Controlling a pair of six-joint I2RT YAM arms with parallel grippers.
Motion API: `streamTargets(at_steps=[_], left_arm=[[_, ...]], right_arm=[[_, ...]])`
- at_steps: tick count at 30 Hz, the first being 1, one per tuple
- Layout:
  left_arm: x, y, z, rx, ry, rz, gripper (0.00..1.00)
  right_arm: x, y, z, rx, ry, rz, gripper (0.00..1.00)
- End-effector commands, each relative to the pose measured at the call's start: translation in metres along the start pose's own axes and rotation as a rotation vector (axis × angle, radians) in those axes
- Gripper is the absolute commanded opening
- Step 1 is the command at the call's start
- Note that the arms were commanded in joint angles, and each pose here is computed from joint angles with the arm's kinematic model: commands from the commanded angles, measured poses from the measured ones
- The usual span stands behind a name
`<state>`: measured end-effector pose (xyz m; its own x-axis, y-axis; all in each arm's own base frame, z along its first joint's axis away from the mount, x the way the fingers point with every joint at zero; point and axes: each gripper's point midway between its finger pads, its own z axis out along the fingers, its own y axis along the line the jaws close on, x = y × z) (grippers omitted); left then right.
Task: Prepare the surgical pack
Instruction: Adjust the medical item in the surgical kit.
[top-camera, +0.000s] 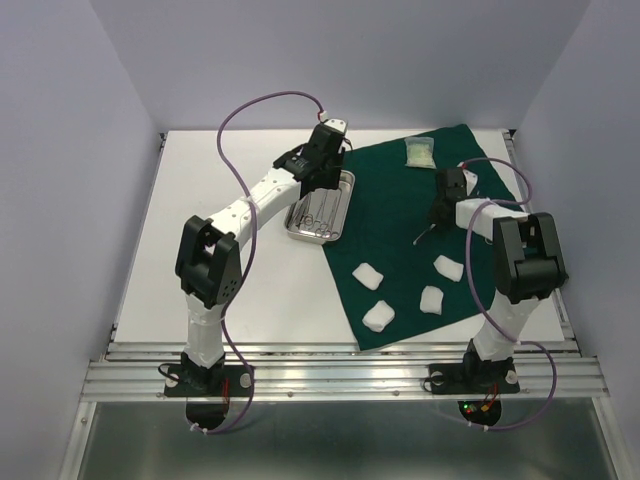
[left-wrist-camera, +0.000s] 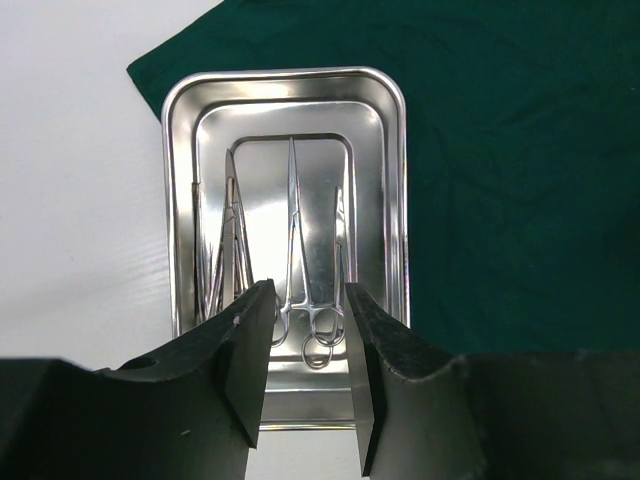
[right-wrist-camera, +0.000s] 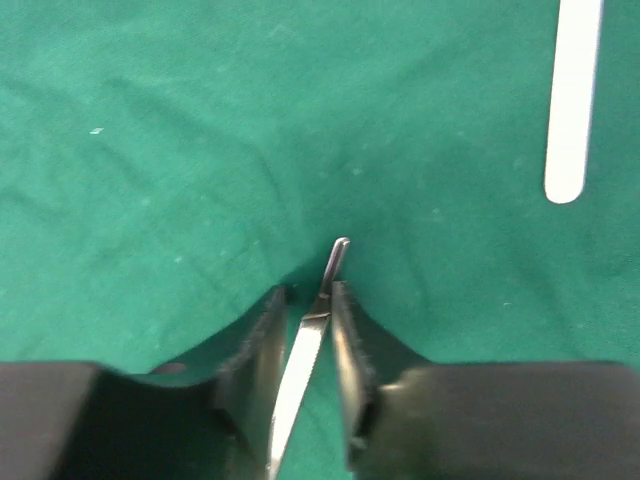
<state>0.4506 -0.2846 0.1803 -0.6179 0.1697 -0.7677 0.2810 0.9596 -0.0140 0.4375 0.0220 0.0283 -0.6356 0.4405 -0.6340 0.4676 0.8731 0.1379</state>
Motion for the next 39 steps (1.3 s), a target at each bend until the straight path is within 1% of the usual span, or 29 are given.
streamTargets(at_steps=[1,2,3,9,11,12,15,22,24,29,32,33,35,36,37,39], left_arm=[[-0.009,-0.003,-0.006,0.008,-0.022,-0.008,0.45],[-0.009,-0.002,-0.007,0.006,-0.021,-0.008,0.45],[-0.010,-0.002,-0.007,0.003,-0.023,-0.006,0.45],[-0.010,-0.001,-0.008,-0.001,-0.023,-0.008,0.45],[-0.011,-0.001,-0.009,0.001,-0.027,-0.009,0.45],[-0.012,-0.001,-0.009,0.001,-0.028,-0.009,0.45],[-0.011,-0.001,-0.008,0.000,-0.027,-0.009,0.45],[-0.012,-0.001,-0.010,0.000,-0.027,-0.009,0.45],[-0.012,0.001,-0.011,-0.006,-0.030,-0.009,0.45],[-0.011,0.002,-0.012,-0.012,-0.030,-0.009,0.45],[-0.012,0.001,-0.012,-0.007,-0.032,-0.011,0.45],[-0.011,0.001,-0.013,-0.008,-0.029,-0.012,0.45],[-0.010,0.002,-0.014,-0.010,-0.027,-0.011,0.45],[-0.011,0.003,-0.016,-0.010,-0.031,-0.014,0.45],[-0.010,0.003,-0.016,-0.009,-0.031,-0.014,0.45],[-0.010,0.003,-0.017,-0.009,-0.031,-0.015,0.45]], right_arm=[[0.008,0.002,0.008,0.018,0.021,-0.050,0.24],[0.004,0.000,0.006,0.029,0.008,-0.053,0.14],[0.004,0.003,0.004,0.029,0.002,-0.061,0.11],[-0.009,0.008,-0.010,-0.003,-0.032,-0.059,0.04],[-0.017,0.012,-0.018,-0.025,-0.049,-0.053,0.04],[-0.019,0.018,-0.025,-0.049,-0.060,-0.055,0.01],[-0.024,0.031,-0.035,-0.100,-0.075,-0.052,0.01],[-0.019,0.064,-0.043,-0.176,-0.070,-0.070,0.01],[-0.020,0.065,-0.040,-0.173,-0.070,-0.065,0.01],[-0.018,0.083,-0.044,-0.230,-0.060,-0.066,0.01],[-0.022,0.085,-0.042,-0.221,-0.069,-0.067,0.01],[-0.032,0.079,-0.040,-0.175,-0.104,-0.063,0.11],[-0.043,0.063,-0.040,-0.100,-0.139,-0.093,0.23],[-0.050,0.051,-0.039,-0.063,-0.153,-0.096,0.34],[-0.062,0.032,-0.035,-0.034,-0.161,-0.063,0.36],[-0.073,0.011,-0.032,-0.017,-0.161,-0.022,0.37]])
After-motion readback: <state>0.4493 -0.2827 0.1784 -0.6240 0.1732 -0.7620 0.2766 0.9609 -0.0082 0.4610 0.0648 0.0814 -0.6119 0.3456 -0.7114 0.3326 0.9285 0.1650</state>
